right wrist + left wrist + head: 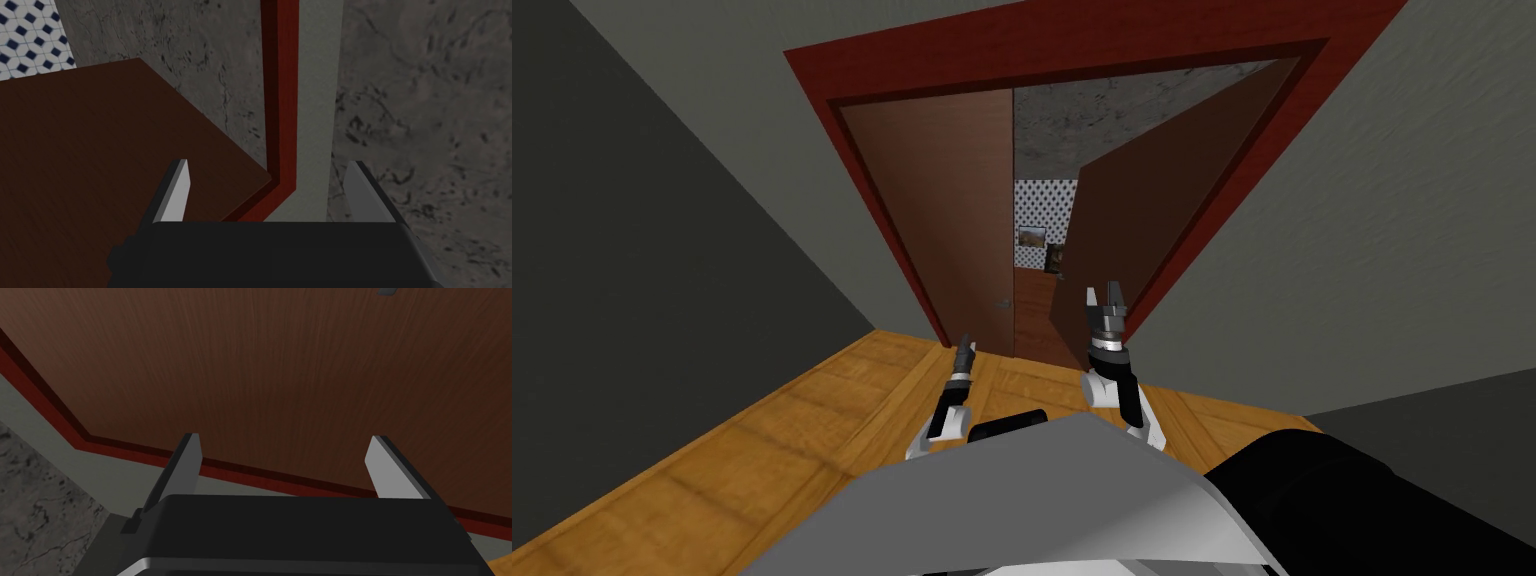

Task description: Push the door open

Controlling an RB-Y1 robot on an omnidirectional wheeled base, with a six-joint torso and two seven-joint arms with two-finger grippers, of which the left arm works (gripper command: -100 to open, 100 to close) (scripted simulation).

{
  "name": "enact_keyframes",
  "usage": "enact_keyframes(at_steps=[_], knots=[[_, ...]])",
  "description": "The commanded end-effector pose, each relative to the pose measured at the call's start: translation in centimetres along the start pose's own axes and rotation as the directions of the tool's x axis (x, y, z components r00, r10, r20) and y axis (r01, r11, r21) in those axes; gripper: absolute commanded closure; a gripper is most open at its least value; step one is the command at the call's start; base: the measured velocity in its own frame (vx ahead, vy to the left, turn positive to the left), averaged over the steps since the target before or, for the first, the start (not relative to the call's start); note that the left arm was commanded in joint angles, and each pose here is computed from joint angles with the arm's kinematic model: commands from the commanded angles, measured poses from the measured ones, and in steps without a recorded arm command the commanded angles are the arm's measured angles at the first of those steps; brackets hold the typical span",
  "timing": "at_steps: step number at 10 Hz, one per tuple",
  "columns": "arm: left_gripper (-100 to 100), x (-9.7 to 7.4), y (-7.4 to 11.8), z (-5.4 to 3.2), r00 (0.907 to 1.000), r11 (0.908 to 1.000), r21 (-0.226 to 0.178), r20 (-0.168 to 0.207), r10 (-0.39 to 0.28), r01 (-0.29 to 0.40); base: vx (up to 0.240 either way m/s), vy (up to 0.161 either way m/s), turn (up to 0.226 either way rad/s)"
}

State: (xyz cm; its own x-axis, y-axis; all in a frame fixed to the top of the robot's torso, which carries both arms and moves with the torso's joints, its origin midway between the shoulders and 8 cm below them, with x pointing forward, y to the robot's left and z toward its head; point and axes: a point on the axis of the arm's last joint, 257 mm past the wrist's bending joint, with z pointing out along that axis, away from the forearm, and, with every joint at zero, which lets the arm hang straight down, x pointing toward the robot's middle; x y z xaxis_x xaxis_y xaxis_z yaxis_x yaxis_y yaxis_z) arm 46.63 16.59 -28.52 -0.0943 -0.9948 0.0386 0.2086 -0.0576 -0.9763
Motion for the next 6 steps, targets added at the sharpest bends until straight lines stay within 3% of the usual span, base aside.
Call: enact_keyframes(at_steps=[1,6], knots=[[-100,0.6,1.0,-0.07,1.0,0.9998,-0.019,-0.01,0.002,-0.002,0.101,0.02,-0.072],[-100,2.3,3.9,-0.43,0.9993,0.9972,-0.074,-0.038,0.005,-0.008,0.099,0.026,-0.063]])
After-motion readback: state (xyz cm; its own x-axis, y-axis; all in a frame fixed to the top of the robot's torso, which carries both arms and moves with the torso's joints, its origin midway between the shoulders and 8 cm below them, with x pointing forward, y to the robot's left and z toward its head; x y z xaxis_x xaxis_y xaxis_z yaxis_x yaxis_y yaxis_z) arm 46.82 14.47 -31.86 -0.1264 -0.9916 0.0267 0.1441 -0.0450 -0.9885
